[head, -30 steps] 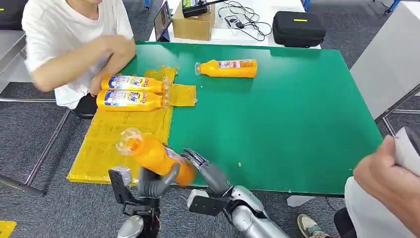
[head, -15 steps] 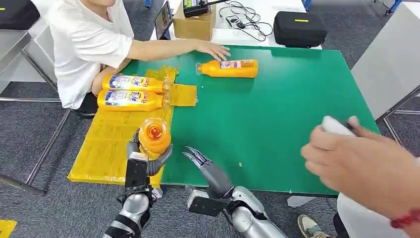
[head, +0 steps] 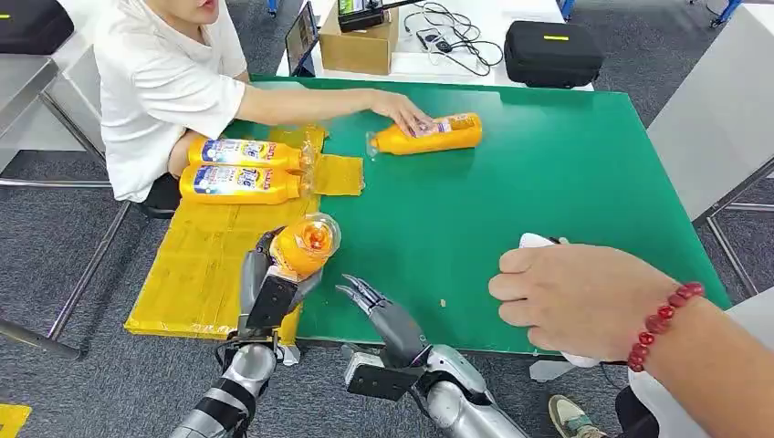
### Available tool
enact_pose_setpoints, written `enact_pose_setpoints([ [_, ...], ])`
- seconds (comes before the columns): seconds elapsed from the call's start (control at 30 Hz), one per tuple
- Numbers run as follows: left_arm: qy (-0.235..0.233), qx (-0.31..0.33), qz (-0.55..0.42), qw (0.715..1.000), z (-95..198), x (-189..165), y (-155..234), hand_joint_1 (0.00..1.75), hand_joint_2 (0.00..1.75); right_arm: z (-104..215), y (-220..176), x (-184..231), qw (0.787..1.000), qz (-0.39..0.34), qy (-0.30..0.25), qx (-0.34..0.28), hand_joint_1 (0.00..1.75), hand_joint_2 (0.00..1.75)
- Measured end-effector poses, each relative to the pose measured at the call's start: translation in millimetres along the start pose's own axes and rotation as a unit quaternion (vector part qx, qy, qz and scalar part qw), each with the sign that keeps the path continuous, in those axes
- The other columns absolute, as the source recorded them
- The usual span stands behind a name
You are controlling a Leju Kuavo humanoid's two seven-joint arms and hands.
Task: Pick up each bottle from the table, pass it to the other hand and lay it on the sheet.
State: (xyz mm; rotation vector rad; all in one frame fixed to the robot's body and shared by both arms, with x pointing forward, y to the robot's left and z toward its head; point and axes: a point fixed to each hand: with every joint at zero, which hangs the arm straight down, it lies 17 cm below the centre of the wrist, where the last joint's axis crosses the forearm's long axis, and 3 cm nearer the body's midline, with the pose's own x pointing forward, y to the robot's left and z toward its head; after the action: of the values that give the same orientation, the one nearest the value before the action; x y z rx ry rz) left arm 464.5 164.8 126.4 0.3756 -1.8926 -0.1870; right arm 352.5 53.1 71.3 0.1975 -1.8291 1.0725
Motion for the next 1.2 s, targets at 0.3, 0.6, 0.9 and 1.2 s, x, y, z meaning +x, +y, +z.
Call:
enact_pose_setpoints([
  [0.3,0.042,-0.077,-0.259,0.962,-24,-54,-13,1.75,1.75,-4,5,5,1.0,0.001,-0.009,0.013,0.0,0.0],
  [0.6,0.098,-0.179,-0.378,0.903,-37,-109,-9,1.75,1.75,-6,4,6,1.0,0.002,-0.01,0.014,0.0,0.0],
  [0.9,0.127,-0.224,-0.378,0.889,-45,-122,-8,0.38,1.75,-6,9,6,1.0,0.002,-0.01,0.025,0.0,0.0],
  [1.2,0.15,-0.286,-0.359,0.876,-32,-135,-20,0.0,1.75,-5,12,5,1.0,0.0,-0.01,0.027,0.0,0.0],
])
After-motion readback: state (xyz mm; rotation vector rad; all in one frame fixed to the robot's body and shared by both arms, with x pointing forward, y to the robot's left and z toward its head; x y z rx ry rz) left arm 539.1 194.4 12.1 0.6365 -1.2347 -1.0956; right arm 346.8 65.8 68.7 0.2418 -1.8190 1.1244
